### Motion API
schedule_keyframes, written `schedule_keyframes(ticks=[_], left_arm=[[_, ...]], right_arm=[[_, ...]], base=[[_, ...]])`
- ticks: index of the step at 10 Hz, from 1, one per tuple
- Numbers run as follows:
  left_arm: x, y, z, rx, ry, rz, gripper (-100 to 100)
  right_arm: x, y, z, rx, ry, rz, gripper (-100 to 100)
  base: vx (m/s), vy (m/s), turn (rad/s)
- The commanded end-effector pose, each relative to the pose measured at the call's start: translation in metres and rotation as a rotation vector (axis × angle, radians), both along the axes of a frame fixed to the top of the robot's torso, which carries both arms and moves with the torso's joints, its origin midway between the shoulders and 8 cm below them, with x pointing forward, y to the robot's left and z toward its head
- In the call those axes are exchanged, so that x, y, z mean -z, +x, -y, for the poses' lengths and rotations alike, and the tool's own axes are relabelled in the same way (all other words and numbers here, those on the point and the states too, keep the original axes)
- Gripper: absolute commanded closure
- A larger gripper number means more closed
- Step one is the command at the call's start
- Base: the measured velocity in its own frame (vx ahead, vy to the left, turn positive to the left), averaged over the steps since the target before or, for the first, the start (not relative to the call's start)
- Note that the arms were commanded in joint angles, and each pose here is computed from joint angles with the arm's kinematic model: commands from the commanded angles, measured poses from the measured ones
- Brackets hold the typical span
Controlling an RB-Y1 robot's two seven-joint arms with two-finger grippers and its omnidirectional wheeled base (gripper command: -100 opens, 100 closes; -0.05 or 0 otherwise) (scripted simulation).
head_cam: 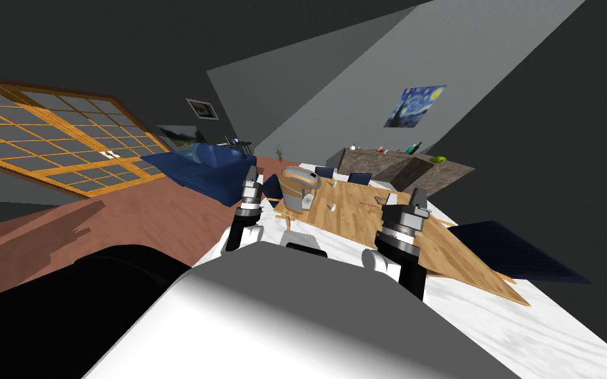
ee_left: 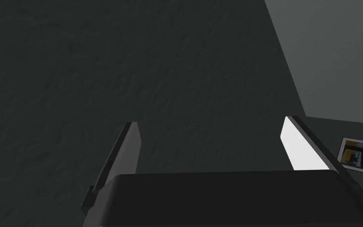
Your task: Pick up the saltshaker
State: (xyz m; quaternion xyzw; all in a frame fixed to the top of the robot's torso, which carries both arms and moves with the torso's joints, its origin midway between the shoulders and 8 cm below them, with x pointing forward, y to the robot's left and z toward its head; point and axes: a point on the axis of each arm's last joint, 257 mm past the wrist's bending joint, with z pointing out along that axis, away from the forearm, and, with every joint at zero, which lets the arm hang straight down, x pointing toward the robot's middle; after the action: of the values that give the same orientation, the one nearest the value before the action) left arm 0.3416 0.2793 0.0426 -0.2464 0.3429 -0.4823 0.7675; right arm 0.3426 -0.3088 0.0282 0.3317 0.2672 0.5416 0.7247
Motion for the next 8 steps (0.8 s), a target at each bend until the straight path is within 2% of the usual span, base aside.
schedule_keyframes(ticks=[1, 5, 8], left_arm=[[0.0, 0.0, 0.0, 0.0, 0.0, 0.0, 0], [0.0, 0.0, 0.0, 0.0, 0.0, 0.0, 0], [0.0, 0.0, 0.0, 0.0, 0.0, 0.0, 0]], right_arm=[[0.004, 0.005, -0.003, -0.012, -0.037, -0.019, -100], [0.032, 0.028, -0.009, -0.027, -0.168, -0.11, -100], [0.063, 0.053, -0.005, -0.011, -0.273, -0.202, -100]], base=[[0.001, 0.004, 0.022], [0.005, 0.011, 0.04], [0.007, 0.021, 0.064]])
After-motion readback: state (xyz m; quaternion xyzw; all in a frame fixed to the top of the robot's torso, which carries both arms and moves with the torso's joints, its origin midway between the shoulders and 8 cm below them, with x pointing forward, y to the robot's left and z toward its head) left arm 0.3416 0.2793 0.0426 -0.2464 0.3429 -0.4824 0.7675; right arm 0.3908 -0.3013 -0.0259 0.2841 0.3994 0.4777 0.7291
